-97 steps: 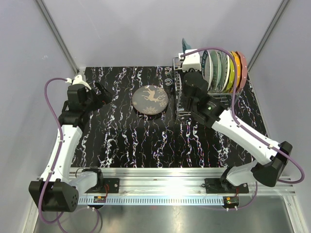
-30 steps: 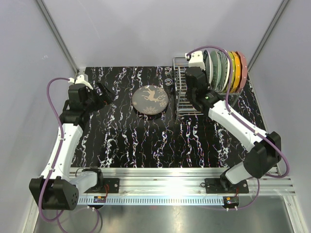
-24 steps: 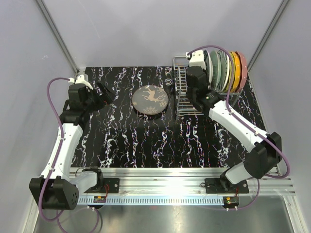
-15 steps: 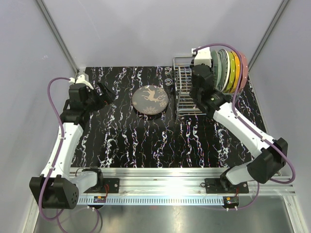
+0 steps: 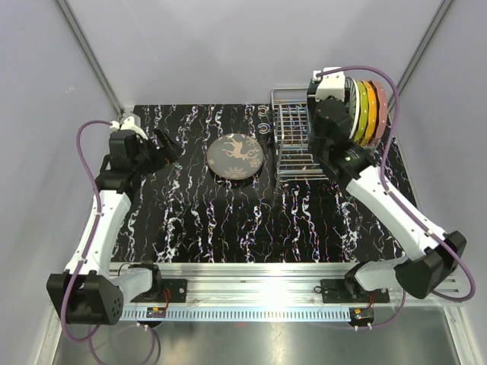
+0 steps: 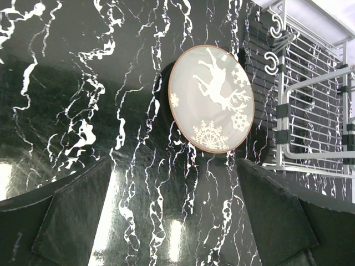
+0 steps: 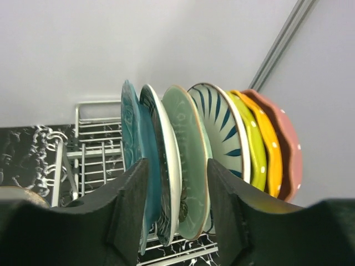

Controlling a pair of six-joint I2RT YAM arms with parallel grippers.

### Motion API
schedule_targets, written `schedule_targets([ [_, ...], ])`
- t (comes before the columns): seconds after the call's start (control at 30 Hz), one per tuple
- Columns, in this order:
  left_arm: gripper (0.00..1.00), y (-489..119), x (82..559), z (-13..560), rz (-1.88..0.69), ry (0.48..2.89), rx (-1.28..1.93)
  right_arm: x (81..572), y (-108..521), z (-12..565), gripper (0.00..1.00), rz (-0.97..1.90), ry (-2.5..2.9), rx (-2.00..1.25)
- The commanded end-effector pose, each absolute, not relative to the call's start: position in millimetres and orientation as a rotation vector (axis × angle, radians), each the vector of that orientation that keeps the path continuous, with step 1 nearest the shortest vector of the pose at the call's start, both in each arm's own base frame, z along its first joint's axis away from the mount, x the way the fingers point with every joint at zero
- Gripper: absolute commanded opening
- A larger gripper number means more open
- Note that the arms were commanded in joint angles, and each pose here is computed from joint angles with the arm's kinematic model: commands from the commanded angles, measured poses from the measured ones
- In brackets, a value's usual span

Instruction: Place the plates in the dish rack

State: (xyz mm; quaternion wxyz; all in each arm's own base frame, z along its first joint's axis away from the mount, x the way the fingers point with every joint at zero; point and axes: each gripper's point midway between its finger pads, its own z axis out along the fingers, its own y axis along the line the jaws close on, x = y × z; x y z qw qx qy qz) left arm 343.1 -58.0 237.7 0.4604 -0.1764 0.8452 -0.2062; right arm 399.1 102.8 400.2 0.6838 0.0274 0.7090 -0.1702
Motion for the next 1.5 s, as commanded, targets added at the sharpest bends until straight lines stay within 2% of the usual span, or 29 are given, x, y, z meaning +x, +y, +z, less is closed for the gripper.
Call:
schedule_targets([
  [0.0, 0.99, -64, 355, 257, -0.557, 2.016, -0.376, 377, 99, 452, 0.55, -0.236, 1.499, 0.093],
  [0.33, 0.99, -96, 354, 249, -0.563, 2.065, -0.181, 344, 88, 477, 0.59, -0.1, 1.464, 0.131],
  [0.47, 0.99, -110, 351, 236, -0.486, 2.125, -0.081, 316, 74, 476, 0.61, -0.048, 1.46, 0.148],
  [0.77, 0.99, -166, 337, 202, -0.355, 2.232, 0.257, 266, 54, 411, 0.57, 0.074, 1.52, 0.189],
  [1.0, 0.94, -173, 349, 184, -0.062, 2.182, 0.388, 245, 49, 359, 0.55, 0.122, 1.569, 0.178],
  [1.2, 0.95, -215, 355, 180, -0.062, 2.064, 0.628, 227, 45, 355, 0.52, 0.23, 1.521, 0.234],
  [1.47, 0.96, -261, 375, 123, -0.095, 2.115, 0.897, 216, 42, 362, 0.49, 0.264, 1.495, 0.227],
])
